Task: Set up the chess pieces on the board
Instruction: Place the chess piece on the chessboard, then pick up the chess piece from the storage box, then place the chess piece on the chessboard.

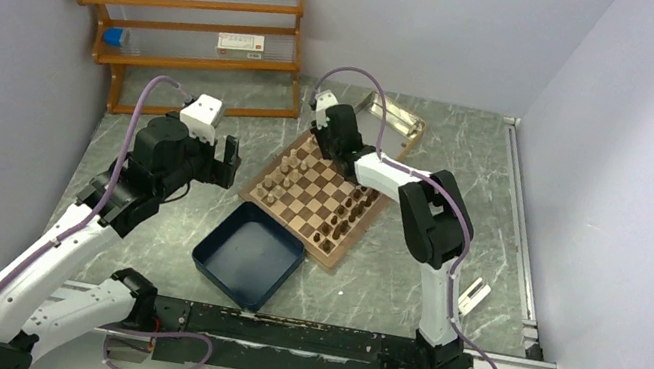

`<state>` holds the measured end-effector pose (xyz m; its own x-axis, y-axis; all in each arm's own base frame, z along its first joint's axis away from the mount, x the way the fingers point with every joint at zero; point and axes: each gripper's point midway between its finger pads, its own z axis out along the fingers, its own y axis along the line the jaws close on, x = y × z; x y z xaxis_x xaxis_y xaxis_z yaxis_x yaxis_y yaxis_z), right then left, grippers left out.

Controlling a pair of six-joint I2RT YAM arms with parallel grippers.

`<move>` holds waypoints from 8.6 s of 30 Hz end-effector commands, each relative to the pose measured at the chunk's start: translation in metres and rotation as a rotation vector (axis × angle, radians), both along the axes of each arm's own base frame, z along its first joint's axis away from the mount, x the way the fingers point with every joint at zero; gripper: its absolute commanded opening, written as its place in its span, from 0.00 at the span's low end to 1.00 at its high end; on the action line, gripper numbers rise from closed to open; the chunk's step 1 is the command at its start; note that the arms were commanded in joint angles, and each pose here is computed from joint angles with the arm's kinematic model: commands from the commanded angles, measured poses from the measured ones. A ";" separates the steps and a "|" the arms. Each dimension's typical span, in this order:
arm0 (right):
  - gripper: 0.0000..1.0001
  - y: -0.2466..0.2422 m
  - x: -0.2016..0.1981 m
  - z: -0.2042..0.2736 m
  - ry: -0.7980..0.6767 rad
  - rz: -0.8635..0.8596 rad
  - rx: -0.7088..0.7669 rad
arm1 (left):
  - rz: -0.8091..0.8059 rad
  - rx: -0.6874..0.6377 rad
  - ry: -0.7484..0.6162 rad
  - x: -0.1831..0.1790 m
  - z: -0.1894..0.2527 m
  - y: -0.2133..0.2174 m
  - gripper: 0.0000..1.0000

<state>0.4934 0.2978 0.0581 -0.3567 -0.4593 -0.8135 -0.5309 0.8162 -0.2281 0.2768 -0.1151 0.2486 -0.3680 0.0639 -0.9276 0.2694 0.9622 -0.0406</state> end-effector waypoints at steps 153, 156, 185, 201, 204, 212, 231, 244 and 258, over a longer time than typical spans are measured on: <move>0.11 -0.172 0.114 0.050 -0.168 -0.408 -0.461 | -0.054 -0.028 -0.015 -0.001 0.007 -0.010 0.95; 0.11 -0.162 0.107 0.061 -0.138 -0.396 -0.358 | -0.050 -0.026 -0.014 -0.001 0.006 -0.009 0.95; 0.12 -0.019 -0.100 0.030 0.640 -0.033 0.183 | -0.060 -0.034 -0.007 -0.001 0.005 -0.012 0.95; 0.29 -0.007 -0.100 0.001 0.672 -0.025 0.131 | -0.052 -0.027 -0.005 -0.001 0.004 -0.010 0.95; 0.34 -0.006 -0.099 0.004 0.662 -0.026 0.137 | -0.054 -0.029 -0.006 -0.001 0.004 -0.010 0.95; 0.29 -0.002 -0.098 0.012 0.619 -0.038 0.151 | -0.054 -0.031 -0.010 -0.002 0.005 -0.010 0.95; 0.32 -0.008 -0.094 0.001 0.561 -0.146 0.154 | -0.056 -0.027 -0.003 0.000 0.003 -0.011 0.93; 0.39 -0.004 -0.074 0.042 0.466 -0.011 0.176 | -0.058 -0.031 -0.001 0.000 0.003 -0.012 0.92; 0.44 -0.011 -0.105 0.049 -0.072 1.051 -0.277 | -0.015 -0.032 -0.030 -0.002 0.010 -0.002 0.91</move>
<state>0.4004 0.2837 0.1125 -0.0640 -0.6800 -0.7304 -0.9433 0.2802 -0.1782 0.2742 -0.1237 0.2466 -0.3784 0.0675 -0.9232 0.3129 0.9480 -0.0590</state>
